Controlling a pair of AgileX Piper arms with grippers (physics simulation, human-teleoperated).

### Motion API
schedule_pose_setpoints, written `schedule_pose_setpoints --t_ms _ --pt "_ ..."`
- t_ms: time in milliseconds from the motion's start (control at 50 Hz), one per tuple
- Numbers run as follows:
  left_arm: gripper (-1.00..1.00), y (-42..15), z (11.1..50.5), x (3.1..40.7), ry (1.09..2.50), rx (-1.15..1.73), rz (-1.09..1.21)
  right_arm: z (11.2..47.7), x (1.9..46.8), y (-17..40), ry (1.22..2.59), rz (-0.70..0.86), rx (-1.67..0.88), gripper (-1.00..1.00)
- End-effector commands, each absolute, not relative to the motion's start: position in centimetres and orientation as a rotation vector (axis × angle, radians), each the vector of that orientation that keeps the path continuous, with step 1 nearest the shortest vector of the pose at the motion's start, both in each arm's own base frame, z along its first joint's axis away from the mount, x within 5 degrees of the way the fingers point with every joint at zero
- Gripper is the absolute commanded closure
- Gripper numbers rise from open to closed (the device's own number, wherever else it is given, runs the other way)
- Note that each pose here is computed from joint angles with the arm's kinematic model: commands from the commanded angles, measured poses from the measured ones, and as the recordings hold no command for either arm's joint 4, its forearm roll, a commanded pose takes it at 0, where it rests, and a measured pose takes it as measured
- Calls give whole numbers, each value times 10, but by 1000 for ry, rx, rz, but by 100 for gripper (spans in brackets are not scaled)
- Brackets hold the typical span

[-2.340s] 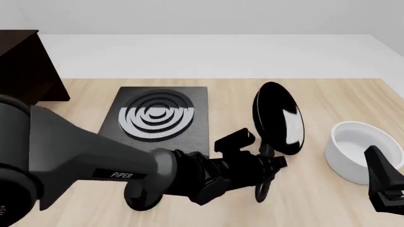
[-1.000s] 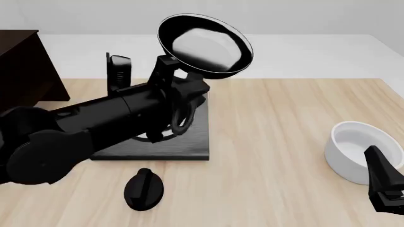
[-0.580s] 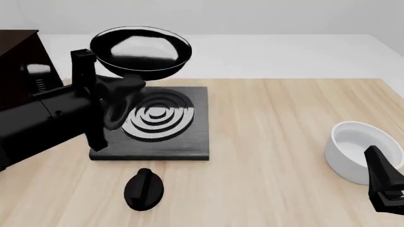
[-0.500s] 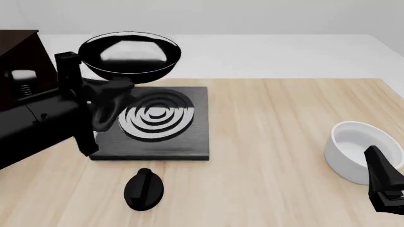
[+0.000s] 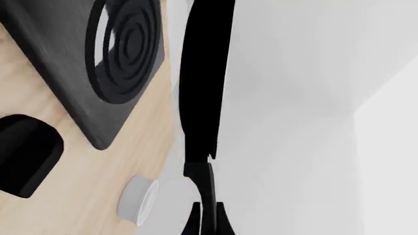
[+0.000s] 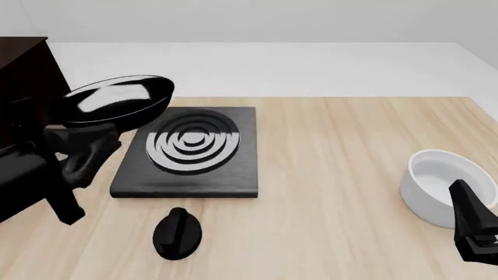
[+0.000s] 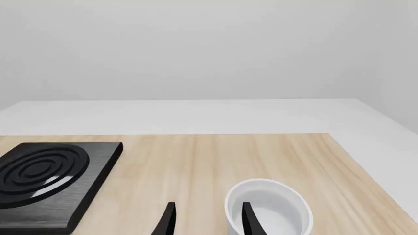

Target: Put the frying pan under the cabinet shelf.

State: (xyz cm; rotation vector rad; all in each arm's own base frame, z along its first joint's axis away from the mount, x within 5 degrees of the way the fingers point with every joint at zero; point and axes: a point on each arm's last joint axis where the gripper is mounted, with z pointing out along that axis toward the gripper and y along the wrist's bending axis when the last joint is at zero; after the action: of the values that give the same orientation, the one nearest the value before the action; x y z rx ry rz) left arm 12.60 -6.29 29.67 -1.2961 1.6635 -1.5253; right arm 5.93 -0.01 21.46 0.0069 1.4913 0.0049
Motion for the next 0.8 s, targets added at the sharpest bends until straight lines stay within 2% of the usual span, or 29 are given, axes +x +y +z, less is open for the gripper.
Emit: schedule_pose_setpoints --t_ms 20,400,560,600,800 --pt "100 -51 288 118 1636 -1258 -1444 215 59 0 1491 5 7 -100" --pt "100 -40 272 127 1547 -1406 -1398 215 59 0 1491 5 7 -100" --pt "100 -36 251 126 1528 -1492 -1381 215 59 0 1491 5 7 -100" --pt "100 -32 259 126 1484 -1478 -1376 215 59 0 1491 5 7 -100" --pt "100 -26 251 124 1432 -1528 -1362 215 59 0 1492 5 7 -100"
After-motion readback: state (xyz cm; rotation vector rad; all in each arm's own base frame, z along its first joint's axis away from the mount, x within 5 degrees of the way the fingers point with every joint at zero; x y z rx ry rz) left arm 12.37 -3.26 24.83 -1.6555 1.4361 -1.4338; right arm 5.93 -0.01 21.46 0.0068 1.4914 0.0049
